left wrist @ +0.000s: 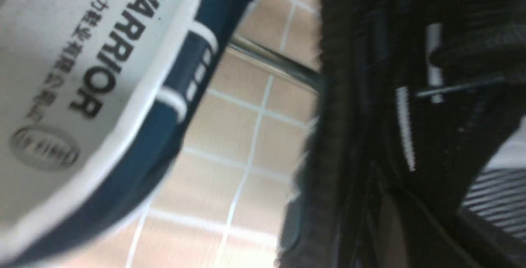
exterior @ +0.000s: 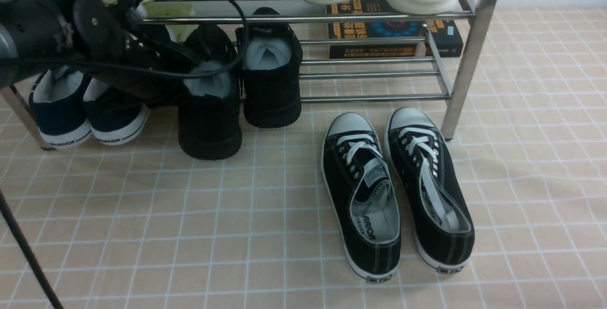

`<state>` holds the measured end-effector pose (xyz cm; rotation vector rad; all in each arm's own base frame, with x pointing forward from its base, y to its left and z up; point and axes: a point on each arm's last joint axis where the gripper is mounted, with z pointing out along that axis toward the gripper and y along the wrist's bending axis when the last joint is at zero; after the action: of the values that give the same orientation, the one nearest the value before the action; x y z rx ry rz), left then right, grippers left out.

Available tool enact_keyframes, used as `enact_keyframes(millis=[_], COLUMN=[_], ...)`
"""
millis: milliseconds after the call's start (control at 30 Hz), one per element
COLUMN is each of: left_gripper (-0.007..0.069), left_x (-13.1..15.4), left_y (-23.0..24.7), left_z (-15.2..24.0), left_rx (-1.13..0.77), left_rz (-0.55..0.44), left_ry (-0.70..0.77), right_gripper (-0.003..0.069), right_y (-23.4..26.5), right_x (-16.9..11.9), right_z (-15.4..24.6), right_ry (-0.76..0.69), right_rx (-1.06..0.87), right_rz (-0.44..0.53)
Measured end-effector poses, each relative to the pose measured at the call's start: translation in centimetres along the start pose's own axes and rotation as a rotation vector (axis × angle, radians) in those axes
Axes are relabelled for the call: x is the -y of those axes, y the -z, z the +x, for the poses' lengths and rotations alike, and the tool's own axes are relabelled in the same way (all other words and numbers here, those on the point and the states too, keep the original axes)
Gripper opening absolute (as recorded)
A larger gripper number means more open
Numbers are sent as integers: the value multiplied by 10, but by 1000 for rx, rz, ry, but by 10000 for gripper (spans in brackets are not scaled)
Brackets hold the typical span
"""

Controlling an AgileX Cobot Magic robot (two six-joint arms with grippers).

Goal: Take the shoes off the shelf from the light coffee tablecloth by hand.
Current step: 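Set the held shoe down on the floor in front of the rack with the left gripper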

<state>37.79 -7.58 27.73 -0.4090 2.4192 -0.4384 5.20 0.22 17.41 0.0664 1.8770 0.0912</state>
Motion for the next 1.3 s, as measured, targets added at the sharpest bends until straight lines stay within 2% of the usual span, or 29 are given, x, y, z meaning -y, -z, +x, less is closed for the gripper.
enact_keyframes(millis=[233,367,633,767,1067,1300], left_gripper=[8,8,11,11,11,17], left_x=[9,1,-31,-38,-52,-65], left_y=[101,121,106,96,73,58], left_z=[11,29,84,93,103,119], left_rx=[-82,-109,-238,-223,-63,-80], left_rz=[7,1,-27,-28,-3,-28], left_ry=[-151,-170,-128,-114,-83,-80], right_gripper=[239,239,239,239,239,239], right_y=[0,0,0,0,0,0], right_x=[0,0,0,0,0,0], right_z=[0,0,0,0,0,0], right_ry=[0,0,0,0,0,0], right_rx=[0,0,0,0,0,0], right_rz=[0,0,0,0,0,0])
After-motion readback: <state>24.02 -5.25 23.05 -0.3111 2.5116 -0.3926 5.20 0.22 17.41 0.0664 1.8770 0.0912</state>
